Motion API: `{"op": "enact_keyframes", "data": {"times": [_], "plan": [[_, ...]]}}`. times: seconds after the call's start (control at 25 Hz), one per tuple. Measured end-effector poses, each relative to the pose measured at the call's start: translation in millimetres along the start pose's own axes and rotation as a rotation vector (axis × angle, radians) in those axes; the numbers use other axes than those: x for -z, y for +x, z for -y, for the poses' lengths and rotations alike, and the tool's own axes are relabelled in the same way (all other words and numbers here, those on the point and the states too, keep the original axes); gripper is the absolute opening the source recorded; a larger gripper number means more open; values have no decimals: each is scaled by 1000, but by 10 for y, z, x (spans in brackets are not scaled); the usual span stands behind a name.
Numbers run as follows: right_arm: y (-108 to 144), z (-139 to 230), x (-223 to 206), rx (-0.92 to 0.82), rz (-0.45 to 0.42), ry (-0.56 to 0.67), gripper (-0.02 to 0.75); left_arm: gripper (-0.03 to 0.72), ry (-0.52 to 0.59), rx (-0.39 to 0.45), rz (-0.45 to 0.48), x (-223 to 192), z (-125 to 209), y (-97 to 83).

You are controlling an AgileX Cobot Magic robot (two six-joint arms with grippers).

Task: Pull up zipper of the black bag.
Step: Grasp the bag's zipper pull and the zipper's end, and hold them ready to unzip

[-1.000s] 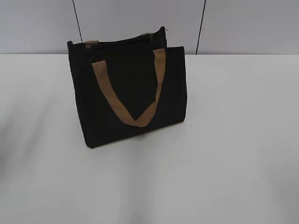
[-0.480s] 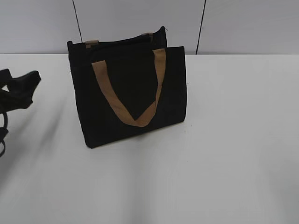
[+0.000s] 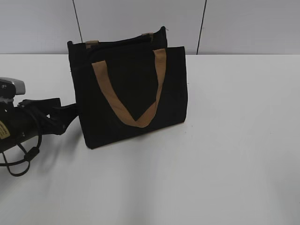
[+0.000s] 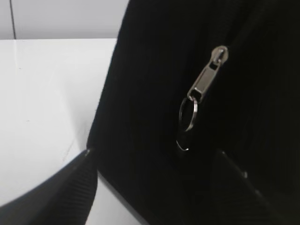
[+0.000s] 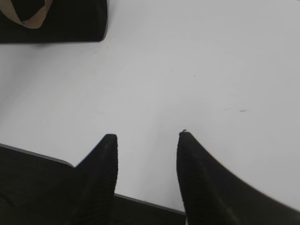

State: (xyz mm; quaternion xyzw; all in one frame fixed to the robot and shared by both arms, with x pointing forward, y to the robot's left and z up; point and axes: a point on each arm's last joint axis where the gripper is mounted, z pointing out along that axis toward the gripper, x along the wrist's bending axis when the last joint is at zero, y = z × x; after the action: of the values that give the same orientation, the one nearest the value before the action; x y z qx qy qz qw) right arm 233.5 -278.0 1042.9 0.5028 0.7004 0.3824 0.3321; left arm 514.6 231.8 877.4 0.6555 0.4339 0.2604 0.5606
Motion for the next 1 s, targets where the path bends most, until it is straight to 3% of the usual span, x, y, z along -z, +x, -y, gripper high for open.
{"op": "enact_keyframes", "data": {"times": [0.4, 0.76, 0.88, 1.0], "plan": [[0, 0, 0, 0, 0, 0, 323, 531, 22, 33, 70, -238, 98, 42], [0, 0, 0, 0, 0, 0, 323, 465, 43, 10, 93, -476, 108, 0], [0, 0, 0, 0, 0, 0, 323, 394, 40, 13, 85, -483, 102, 3], [0, 0, 0, 0, 0, 0, 323, 249, 41, 14, 85, -483, 106, 3]]}}
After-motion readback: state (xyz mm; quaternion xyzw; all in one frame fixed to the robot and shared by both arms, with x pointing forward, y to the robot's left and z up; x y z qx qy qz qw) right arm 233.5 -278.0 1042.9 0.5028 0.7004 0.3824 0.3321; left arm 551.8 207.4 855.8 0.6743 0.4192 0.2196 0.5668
